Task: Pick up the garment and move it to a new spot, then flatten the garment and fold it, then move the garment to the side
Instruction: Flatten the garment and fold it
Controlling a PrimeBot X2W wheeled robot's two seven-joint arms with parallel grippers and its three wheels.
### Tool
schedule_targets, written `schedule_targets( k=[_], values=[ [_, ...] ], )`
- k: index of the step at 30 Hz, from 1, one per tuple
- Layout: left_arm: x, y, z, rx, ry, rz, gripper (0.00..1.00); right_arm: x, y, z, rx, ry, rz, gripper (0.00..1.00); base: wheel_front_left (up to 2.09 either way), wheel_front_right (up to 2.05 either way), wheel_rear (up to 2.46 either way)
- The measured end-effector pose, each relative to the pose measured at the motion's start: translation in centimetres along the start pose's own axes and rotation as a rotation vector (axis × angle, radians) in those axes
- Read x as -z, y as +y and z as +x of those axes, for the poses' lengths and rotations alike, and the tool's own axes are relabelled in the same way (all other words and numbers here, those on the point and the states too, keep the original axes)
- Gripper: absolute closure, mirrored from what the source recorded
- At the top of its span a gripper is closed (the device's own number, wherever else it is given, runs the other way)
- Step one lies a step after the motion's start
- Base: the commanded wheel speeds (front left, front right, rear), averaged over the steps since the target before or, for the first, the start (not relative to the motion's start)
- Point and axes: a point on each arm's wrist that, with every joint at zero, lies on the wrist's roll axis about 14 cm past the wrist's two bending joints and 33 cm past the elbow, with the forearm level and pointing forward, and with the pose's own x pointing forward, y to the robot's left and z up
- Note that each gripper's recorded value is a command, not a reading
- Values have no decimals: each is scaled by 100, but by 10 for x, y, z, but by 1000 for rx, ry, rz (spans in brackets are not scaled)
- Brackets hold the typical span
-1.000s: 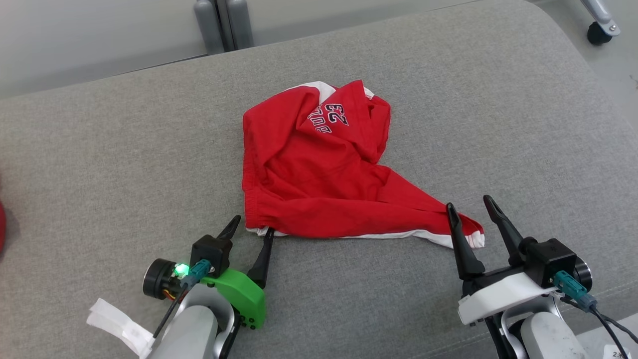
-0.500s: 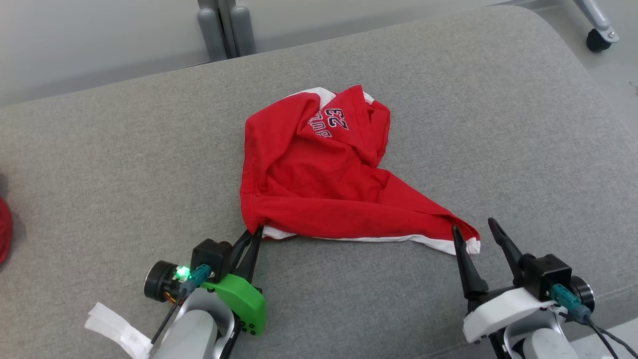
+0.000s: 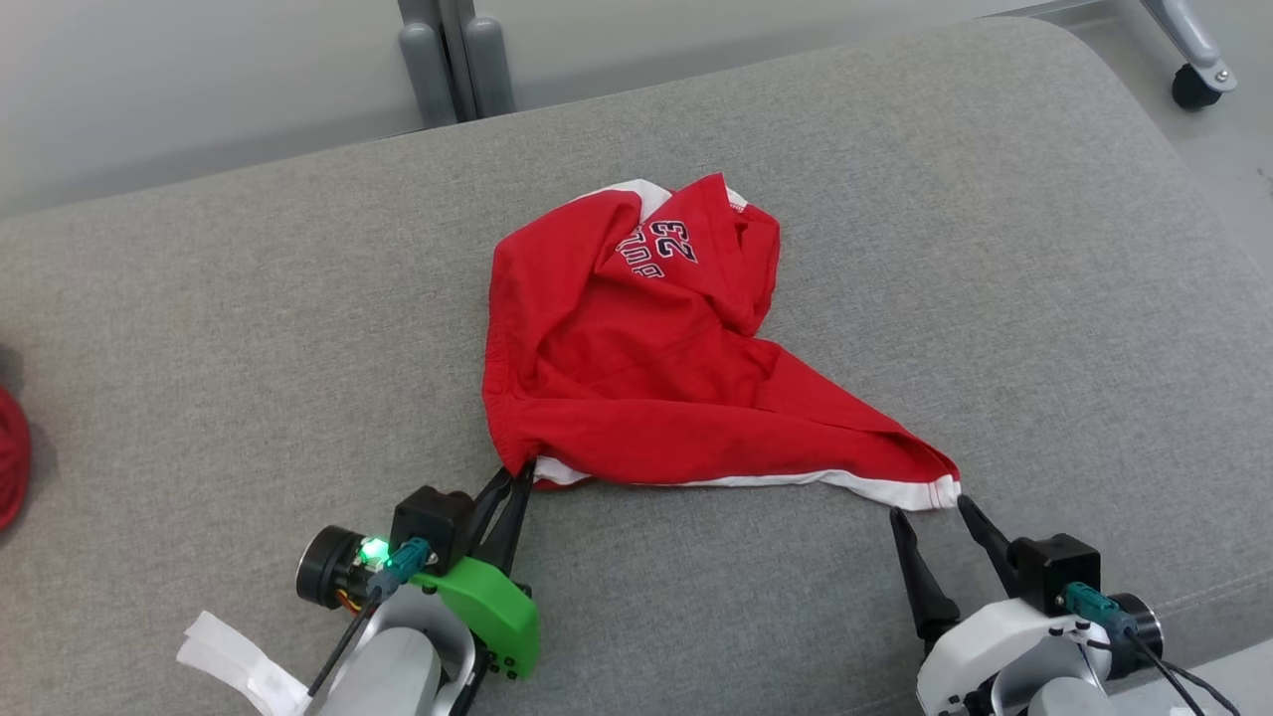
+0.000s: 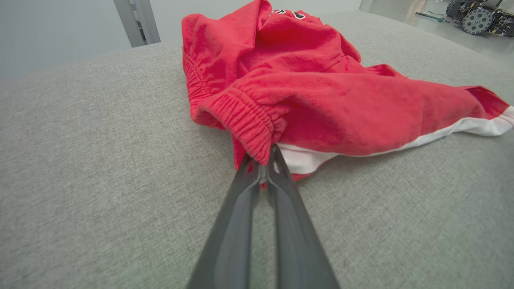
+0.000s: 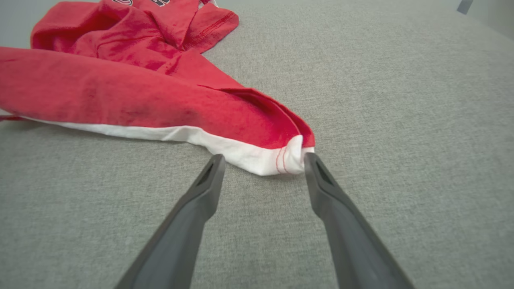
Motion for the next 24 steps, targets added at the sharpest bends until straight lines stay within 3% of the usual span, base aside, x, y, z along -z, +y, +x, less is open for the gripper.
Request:
schedule_targets(
  k=[20, 21, 22, 23, 24],
  values=[
    [0, 3, -5, -10, 0, 1, 100, 14, 2, 16, -40, 73, 20, 0, 0, 0, 0],
    [1, 3, -6, -11, 0, 1, 100, 13, 2, 17, -42, 72, 19, 12, 0, 0, 0],
    [1, 4, -6, -12, 1, 0, 100, 12, 1, 17, -42, 72, 19, 60, 0, 0, 0],
    [1, 4, -7, -14, 2, 0, 100, 12, 2, 18, -46, 72, 15, 100, 0, 0, 0],
    [1, 4, -7, -15, 2, 1, 100, 13, 3, 18, -54, 75, 10, 100, 0, 0, 0]
  ],
)
